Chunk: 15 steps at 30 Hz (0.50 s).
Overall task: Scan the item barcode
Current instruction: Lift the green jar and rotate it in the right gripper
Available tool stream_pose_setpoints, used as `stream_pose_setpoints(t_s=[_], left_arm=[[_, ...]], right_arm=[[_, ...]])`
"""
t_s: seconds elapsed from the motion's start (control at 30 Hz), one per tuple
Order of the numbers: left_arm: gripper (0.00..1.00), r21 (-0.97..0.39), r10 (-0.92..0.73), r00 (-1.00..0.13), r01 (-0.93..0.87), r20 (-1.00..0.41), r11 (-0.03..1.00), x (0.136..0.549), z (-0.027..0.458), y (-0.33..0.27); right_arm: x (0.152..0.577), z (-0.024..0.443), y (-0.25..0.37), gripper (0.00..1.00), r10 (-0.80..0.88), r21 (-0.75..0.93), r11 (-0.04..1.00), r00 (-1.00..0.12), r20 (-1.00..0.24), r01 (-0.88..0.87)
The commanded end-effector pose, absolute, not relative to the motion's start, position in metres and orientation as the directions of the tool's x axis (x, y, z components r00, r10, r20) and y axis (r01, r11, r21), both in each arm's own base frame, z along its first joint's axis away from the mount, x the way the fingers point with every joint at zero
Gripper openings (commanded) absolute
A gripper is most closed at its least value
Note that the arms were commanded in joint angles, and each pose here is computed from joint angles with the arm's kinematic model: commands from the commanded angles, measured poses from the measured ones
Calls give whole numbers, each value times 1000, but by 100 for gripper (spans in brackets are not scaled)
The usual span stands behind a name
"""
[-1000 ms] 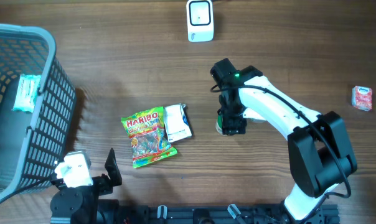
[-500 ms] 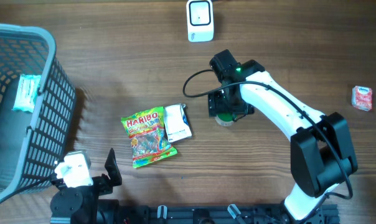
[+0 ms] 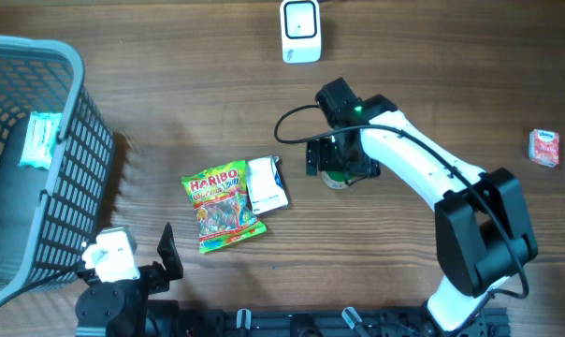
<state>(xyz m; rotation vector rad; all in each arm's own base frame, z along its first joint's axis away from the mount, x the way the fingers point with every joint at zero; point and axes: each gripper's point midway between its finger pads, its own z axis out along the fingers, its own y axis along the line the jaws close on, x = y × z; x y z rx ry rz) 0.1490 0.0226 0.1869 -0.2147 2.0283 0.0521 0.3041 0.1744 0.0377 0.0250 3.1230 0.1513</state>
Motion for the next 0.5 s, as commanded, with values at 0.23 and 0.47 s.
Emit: stream_pose_setpoints(t_s=[0.23,0.47], left_arm=[[100,-67,-138,-428,-177,-893,982,149,187,22],[100,-67,-138,-428,-177,-893,982,149,187,22]], right_arm=[[310,-1,161,93,73,15,997,-997,-11,73],[307,22,159,61,68,-12,998,-997,35,68]])
